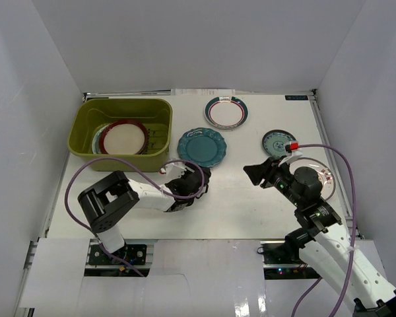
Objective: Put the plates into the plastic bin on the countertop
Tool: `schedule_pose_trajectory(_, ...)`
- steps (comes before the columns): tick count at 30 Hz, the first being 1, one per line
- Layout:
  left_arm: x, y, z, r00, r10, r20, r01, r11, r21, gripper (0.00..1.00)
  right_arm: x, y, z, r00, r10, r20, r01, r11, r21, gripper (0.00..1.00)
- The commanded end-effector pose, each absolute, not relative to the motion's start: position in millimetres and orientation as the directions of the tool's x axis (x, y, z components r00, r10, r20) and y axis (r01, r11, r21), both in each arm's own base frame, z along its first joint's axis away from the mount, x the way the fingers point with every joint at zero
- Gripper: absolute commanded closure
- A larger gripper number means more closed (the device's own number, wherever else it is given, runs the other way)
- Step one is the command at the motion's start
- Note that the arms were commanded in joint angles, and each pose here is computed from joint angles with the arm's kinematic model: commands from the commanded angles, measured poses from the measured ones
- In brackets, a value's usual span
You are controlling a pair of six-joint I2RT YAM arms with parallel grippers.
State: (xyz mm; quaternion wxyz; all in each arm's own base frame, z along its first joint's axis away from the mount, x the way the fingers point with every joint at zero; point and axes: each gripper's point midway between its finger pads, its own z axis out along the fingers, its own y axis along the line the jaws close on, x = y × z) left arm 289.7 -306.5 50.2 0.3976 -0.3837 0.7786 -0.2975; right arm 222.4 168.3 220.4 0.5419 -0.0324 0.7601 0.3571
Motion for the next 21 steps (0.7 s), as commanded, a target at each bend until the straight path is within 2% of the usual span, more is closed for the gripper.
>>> schedule_pose_trajectory(1,309.9,-300.3,50.8,-0.285,-0.890,-0.356,-0.412,0.449,-0.793,0.21,214.4,170.1,218.2,-0.420,0.314,-0.851,-0.468,0.729,0.500,0.49)
schedule_pose_trajectory(14,344.2,-291.9,-6.1,-0.219,-0.916,-0.337,-0.535,0.401,-0.744,0.34,200.3,171.5,219.0,-0.426,0.272,-0.863,-0.516,0.710,0.479,0.49)
schedule_pose_trajectory(15,345.7,-289.1,-10.8,-0.214,-0.915,-0.343,-0.541,0.403,-0.738,0.40,200.1,171.2,216.8,-0.430,0.270,-0.862,-0.514,0.711,0.479,0.49)
schedule_pose_trajectory(17,348.0,-288.4,-13.2,-0.211,-0.917,-0.340,-0.542,0.399,-0.740,0.46,198.3,172.2,216.2,-0.434,0.267,-0.861,-0.520,0.706,0.481,0.49)
schedule_pose_trajectory(18,349.3,-286.5,-16.0,-0.210,-0.916,-0.341,-0.545,0.399,-0.738,0.54,197.7,172.3,216.2,-0.435,0.266,-0.860,-0.522,0.704,0.481,0.49)
schedule_pose_trajectory(21,348.7,-285.2,-19.8,-0.218,-0.911,-0.350,-0.537,0.411,-0.737,0.62,196.1,173.2,217.4,-0.435,0.266,-0.860,-0.529,0.697,0.484,0.49)
